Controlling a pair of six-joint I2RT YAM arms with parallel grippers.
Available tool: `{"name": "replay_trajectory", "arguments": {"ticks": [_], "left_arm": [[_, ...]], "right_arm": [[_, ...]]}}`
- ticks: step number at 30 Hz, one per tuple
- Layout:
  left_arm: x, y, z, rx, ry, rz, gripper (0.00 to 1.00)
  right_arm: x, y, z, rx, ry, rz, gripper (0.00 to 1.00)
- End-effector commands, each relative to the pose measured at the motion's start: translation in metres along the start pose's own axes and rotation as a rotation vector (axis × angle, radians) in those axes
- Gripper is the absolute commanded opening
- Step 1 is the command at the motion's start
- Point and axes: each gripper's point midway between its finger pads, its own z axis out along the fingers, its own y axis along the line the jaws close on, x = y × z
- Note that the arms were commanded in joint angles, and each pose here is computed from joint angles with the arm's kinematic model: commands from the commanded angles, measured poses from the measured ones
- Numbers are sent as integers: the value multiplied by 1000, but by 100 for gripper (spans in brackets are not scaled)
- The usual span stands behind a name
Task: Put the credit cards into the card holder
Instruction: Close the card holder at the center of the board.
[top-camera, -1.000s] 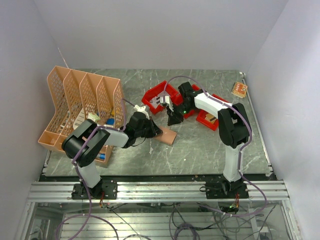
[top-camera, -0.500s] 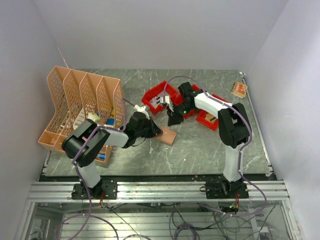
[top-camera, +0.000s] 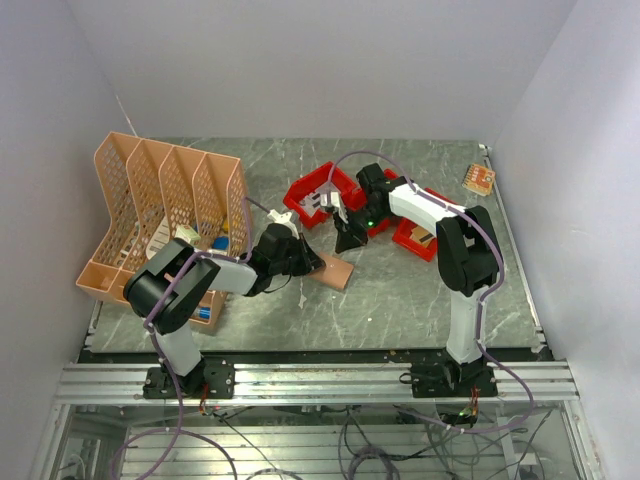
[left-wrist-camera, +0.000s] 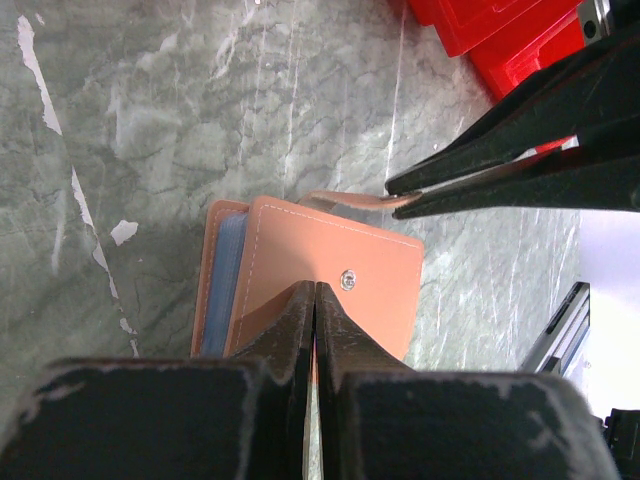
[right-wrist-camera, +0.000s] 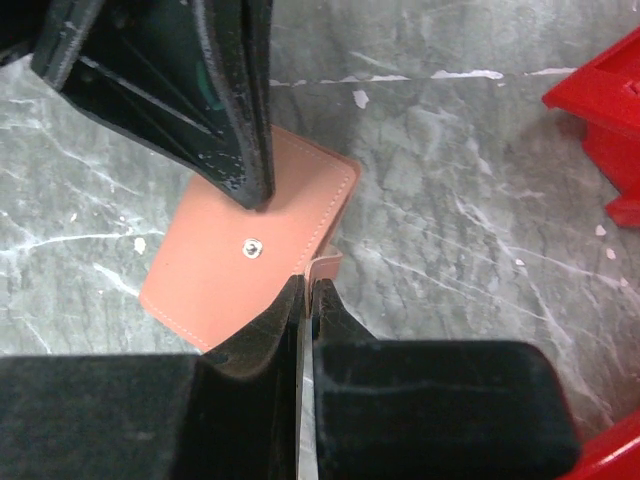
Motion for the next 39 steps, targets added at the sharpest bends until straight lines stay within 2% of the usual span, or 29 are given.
{"name": "replay_trajectory", "arguments": {"ticks": [1, 10, 18, 39], "left_arm": [[20, 25, -2, -73, 73, 12, 7], [23, 25, -2, -61, 76, 1, 7], [28, 26, 1, -51, 91, -4, 7], [27, 25, -3, -52, 92, 2, 7]], "right_arm": [[-8, 20, -2, -75, -56, -21, 0], [3, 50, 13, -176, -105, 94, 0], [-2, 40, 13, -49, -131, 106, 0], [17, 37, 0, 4, 11, 174, 0]]}}
